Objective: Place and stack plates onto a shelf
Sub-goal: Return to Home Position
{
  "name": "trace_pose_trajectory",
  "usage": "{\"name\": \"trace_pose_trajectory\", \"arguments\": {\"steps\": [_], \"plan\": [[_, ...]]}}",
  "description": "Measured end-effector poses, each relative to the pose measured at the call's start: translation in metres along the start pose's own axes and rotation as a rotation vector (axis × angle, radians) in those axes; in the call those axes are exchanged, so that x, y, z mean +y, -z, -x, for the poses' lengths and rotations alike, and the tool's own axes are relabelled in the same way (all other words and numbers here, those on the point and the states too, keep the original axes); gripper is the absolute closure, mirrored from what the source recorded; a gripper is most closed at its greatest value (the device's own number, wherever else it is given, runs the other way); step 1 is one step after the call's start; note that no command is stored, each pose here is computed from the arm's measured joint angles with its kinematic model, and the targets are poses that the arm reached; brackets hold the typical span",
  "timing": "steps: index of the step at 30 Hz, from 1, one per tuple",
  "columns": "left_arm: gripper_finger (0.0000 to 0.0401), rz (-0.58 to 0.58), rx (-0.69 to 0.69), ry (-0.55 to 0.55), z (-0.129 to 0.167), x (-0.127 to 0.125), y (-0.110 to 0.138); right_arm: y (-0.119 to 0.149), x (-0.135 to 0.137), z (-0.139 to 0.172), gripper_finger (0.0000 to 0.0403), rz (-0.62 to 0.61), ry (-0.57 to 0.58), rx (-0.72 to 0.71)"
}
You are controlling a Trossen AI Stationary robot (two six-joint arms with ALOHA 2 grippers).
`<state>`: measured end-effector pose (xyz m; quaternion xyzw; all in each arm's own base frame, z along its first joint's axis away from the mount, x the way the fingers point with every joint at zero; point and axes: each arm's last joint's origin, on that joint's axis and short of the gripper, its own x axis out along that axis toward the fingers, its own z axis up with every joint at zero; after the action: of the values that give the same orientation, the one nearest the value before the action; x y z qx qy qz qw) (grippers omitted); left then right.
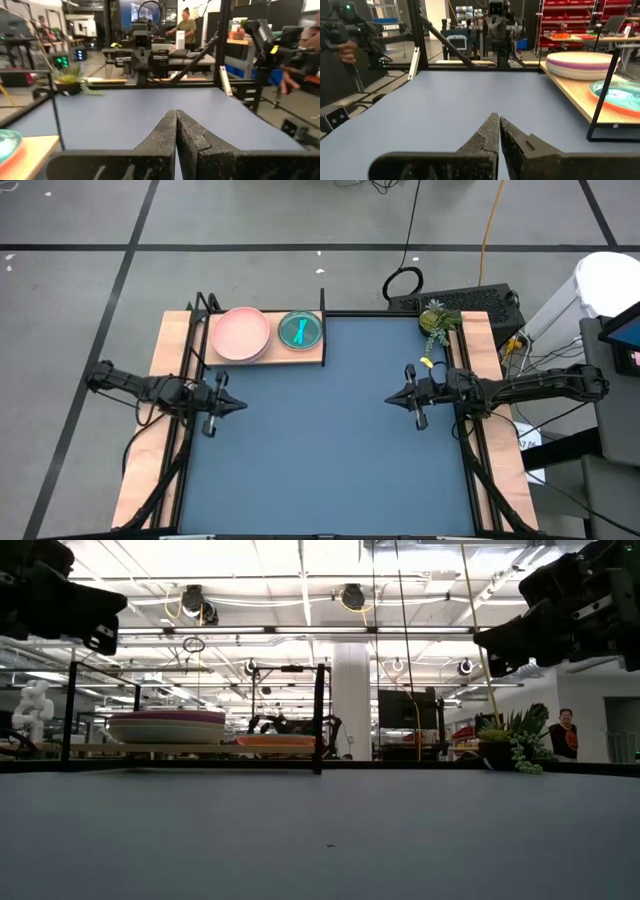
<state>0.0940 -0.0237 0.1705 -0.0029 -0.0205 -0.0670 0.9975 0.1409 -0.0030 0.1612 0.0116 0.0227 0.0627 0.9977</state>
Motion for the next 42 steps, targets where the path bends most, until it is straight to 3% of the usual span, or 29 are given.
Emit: {"name": "trace_pose_trajectory", "arguments": {"steps": [6, 19, 34, 42], "plan": [[0.0398, -0.061, 0.003, -0.049, -0.001, 0.007, 0.000, -0.002, 0.000, 0.001, 0.0403, 0.003, 0.001, -0.018], [0.0398, -0.059, 0.016, -0.131, 0.000, 0.018, 0.001, -0.003, -0.004, 0.007, 0.0403, 0.005, 0.035, -0.012], [0.0398, -0.058, 0.018, -0.136, 0.000, 0.019, 0.002, -0.007, -0.001, 0.025, 0.0403, -0.043, 0.091, -0.034], [0.0398, -0.058, 0.019, -0.134, 0.000, 0.019, 0.002, -0.013, 0.006, 0.031, 0.0403, -0.033, 0.042, -0.108]]}}
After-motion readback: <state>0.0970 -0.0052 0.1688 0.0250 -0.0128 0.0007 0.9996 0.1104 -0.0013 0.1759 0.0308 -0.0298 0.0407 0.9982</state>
